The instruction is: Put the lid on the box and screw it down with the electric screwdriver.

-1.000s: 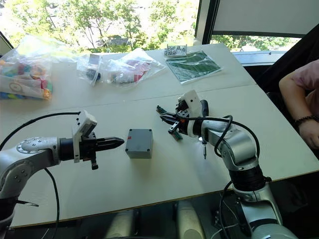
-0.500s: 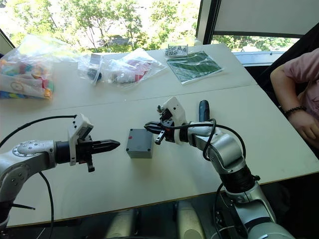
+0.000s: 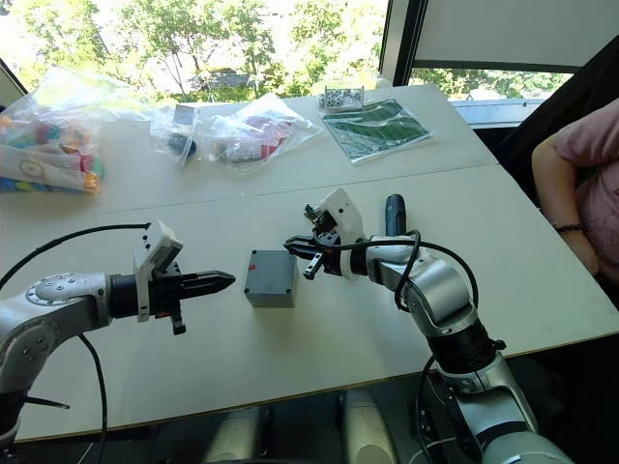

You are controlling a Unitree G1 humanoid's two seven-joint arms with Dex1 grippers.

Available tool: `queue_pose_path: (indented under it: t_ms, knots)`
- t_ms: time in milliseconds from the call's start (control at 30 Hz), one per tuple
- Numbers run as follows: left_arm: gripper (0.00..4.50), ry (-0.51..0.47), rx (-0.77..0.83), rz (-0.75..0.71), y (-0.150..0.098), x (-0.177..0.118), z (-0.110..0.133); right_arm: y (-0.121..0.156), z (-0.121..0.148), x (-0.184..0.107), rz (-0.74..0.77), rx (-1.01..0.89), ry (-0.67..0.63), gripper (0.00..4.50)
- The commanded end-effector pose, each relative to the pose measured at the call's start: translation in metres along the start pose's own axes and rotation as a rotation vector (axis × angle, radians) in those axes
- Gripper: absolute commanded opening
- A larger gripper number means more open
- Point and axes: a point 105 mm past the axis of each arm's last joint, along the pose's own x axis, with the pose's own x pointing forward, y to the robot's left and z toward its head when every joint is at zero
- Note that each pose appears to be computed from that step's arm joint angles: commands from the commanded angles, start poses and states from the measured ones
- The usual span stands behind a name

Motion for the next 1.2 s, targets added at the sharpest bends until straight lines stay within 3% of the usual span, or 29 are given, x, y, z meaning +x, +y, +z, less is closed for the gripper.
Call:
queue_pose_path:
  t_ms: [33, 833, 967, 1067, 1133, 1200]
  knots:
    - [0.00, -0.033, 0.037, -0.001, -0.002, -0.002, 0.010, 0.002, 0.004, 0.001, -0.002, -0.025, -0.024, 0.11]
    - [0.00, -0.042, 0.040, -0.003, -0.002, 0.002, 0.012, -0.005, -0.001, 0.005, -0.031, -0.032, -0.015, 0.11]
    - [0.00, -0.046, 0.041, -0.004, -0.002, 0.003, 0.013, 0.000, -0.001, 0.003, -0.005, -0.040, -0.013, 1.12]
    - [0.00, -0.053, 0.041, -0.009, -0.002, 0.004, 0.015, -0.003, 0.003, -0.001, -0.019, -0.057, -0.015, 2.34]
    - [0.00, -0.076, 0.041, -0.017, -0.002, 0.004, 0.020, -0.010, 0.019, -0.013, -0.043, -0.062, -0.047, 3.15]
    - [0.00, -0.093, 0.047, -0.026, -0.002, 0.005, 0.025, -0.017, 0.032, -0.025, -0.067, -0.055, -0.076, 3.15]
